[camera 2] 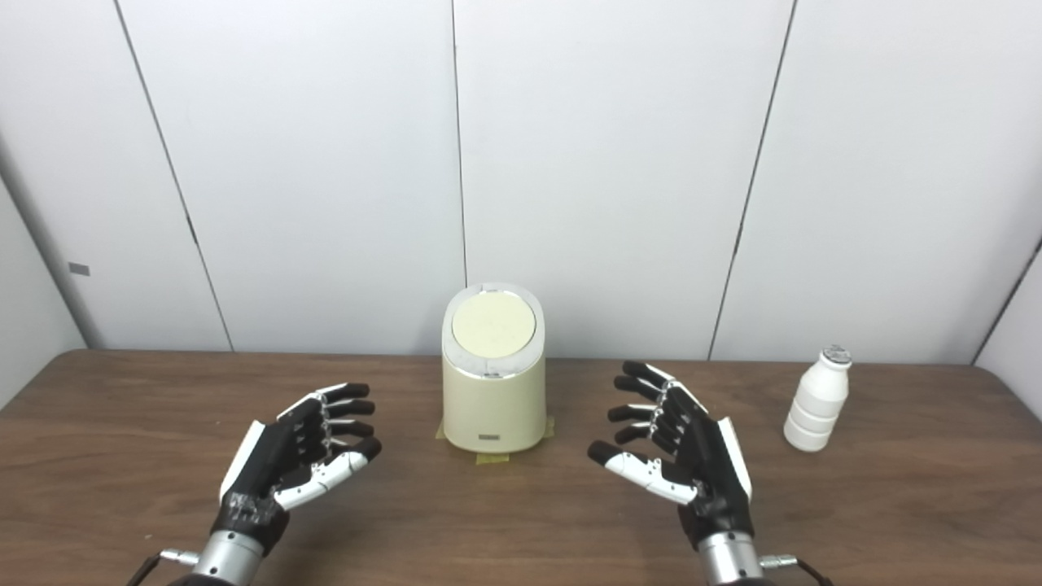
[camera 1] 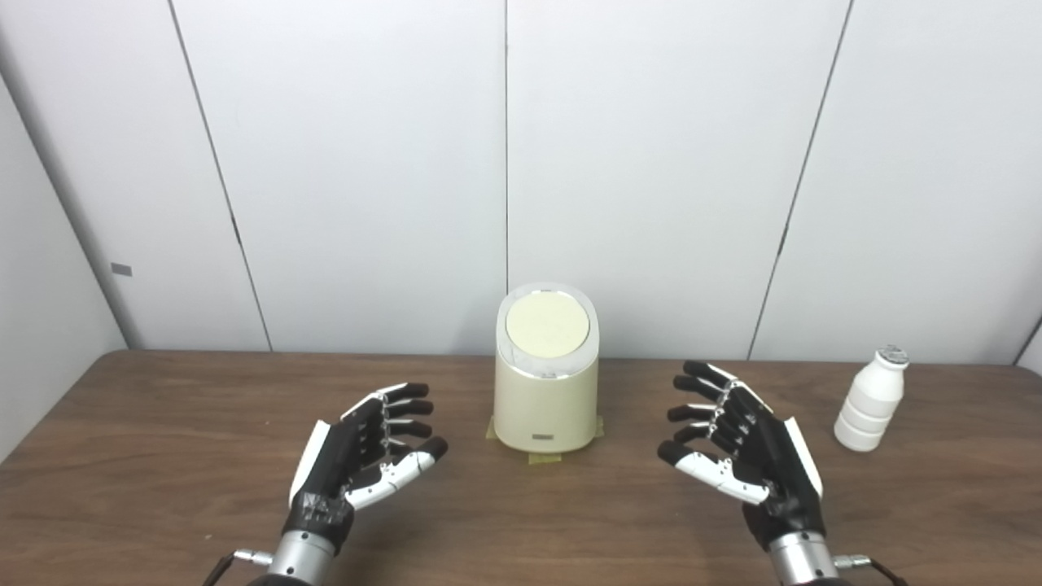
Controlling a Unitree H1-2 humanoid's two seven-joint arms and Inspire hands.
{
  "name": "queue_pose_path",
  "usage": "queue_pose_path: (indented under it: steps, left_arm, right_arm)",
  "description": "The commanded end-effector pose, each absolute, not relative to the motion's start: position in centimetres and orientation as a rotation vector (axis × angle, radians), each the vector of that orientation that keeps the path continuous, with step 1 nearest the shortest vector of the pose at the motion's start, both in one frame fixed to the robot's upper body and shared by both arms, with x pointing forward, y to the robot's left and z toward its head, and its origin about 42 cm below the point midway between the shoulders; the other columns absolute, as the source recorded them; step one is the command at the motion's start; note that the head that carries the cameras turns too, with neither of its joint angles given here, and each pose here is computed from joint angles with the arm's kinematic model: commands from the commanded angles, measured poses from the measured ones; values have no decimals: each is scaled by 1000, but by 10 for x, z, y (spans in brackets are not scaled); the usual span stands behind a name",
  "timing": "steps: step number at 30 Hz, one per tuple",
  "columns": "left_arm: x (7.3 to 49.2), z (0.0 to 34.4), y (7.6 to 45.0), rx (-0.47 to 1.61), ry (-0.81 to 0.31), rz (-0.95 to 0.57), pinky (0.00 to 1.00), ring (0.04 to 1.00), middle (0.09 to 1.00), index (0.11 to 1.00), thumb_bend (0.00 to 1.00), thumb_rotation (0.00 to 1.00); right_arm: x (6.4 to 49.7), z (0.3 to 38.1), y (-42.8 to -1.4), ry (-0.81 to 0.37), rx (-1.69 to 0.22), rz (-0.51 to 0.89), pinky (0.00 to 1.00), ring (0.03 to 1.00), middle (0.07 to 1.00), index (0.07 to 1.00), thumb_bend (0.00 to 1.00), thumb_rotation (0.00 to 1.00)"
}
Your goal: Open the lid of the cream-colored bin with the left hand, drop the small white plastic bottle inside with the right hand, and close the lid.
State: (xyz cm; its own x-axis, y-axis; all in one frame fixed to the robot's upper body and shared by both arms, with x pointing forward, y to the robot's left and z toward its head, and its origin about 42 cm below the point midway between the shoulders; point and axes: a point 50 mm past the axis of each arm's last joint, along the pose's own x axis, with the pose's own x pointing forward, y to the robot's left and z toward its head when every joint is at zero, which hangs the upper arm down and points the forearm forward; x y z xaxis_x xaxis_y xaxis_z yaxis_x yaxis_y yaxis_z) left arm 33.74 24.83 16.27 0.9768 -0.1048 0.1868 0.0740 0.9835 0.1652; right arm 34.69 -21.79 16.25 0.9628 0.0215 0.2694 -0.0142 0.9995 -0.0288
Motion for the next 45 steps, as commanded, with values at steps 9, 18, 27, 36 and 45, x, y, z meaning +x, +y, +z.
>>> queue_pose_path:
  steps: [9,18,27,36,45]
  left_arm:
    - [348,186,244,159,-298,-91,505,651,720,770,686,212]
    - [347,188,241,147,-313,-63,529,683,753,780,732,247]
    - [351,208,223,145,-357,-11,780,893,916,920,823,366]
    - [393,258,203,221,-424,3,932,946,932,933,859,395]
    - [435,295,183,294,-414,-68,966,1000,1000,999,867,309]
  right_arm:
    - [354,183,-215,-347,-27,30,476,610,737,756,807,258]
    - [355,184,-214,-349,-27,33,474,603,740,750,808,249]
    - [357,183,-215,-353,-25,38,466,597,732,759,810,256]
    - [356,182,-217,-346,-26,34,472,600,738,752,813,247]
    - [356,183,-217,-347,-29,29,468,607,736,727,799,240]
